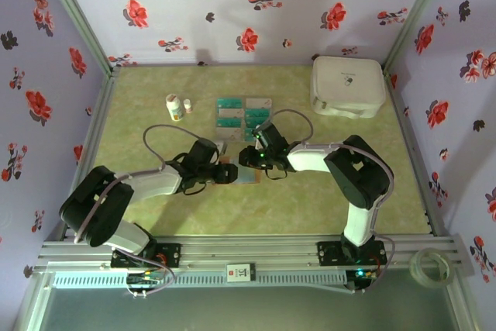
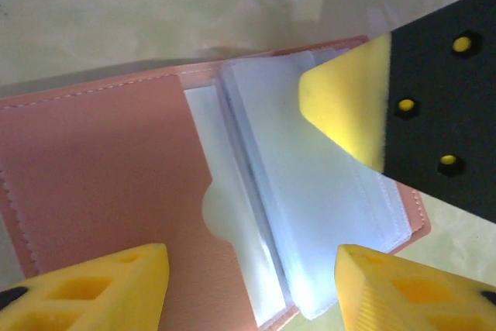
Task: Put the credit cards into the card holder
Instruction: Flip over the card slot on the card holder.
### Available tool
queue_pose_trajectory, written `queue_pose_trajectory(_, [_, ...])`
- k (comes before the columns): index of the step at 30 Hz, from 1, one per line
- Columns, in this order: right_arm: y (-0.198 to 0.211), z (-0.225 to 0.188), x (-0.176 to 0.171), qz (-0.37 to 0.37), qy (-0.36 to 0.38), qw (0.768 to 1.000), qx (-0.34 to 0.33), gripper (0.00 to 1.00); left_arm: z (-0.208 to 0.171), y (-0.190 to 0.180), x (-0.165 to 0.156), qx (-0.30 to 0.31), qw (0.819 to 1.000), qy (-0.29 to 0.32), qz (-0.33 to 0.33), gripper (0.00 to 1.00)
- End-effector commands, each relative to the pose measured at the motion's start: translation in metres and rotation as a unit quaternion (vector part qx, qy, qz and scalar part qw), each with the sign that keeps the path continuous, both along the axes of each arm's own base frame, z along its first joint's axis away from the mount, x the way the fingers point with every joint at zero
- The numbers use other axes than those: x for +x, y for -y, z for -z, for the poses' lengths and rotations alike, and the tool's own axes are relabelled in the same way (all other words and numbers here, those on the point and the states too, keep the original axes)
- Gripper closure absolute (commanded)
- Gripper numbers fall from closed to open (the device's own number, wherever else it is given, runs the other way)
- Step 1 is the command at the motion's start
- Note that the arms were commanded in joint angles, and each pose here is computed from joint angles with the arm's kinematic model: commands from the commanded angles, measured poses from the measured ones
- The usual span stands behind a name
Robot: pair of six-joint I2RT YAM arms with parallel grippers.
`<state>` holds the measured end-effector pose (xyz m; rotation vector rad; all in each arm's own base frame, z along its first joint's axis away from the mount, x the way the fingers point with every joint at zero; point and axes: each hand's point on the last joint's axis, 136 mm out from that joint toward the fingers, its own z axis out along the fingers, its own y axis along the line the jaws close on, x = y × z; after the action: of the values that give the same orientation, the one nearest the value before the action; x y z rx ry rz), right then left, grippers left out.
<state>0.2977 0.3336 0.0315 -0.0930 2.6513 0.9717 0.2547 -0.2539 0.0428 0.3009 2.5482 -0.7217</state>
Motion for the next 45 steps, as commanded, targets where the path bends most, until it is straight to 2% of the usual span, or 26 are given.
queue_pose_trajectory(1, [0.003,0.017,-0.013,-0.003,-0.028,1.0,-0.011,0.69,-0.005,0.007,0.004,0.011,1.0,0.017,0.016,0.41])
queue_pose_trajectory(14, [0.0,0.018,-0.015,-0.004,-0.031,0.999,-0.006,0.69,0.005,0.01,0.0,0.053,0.998,0.021,0.034,0.41])
queue_pose_trajectory(24, [-0.003,0.008,-0.012,-0.004,-0.027,1.0,0.003,0.64,0.021,-0.004,-0.002,0.109,0.993,0.02,0.03,0.49])
queue_pose_trajectory(35, [0.003,-0.029,-0.004,0.006,0.006,1.0,0.012,0.53,0.032,-0.009,-0.006,0.123,0.992,0.009,0.028,0.56])
queue_pose_trajectory(45, [0.01,-0.023,-0.006,0.015,0.002,1.0,0.005,0.51,0.035,-0.011,-0.007,0.125,0.992,0.007,0.025,0.58])
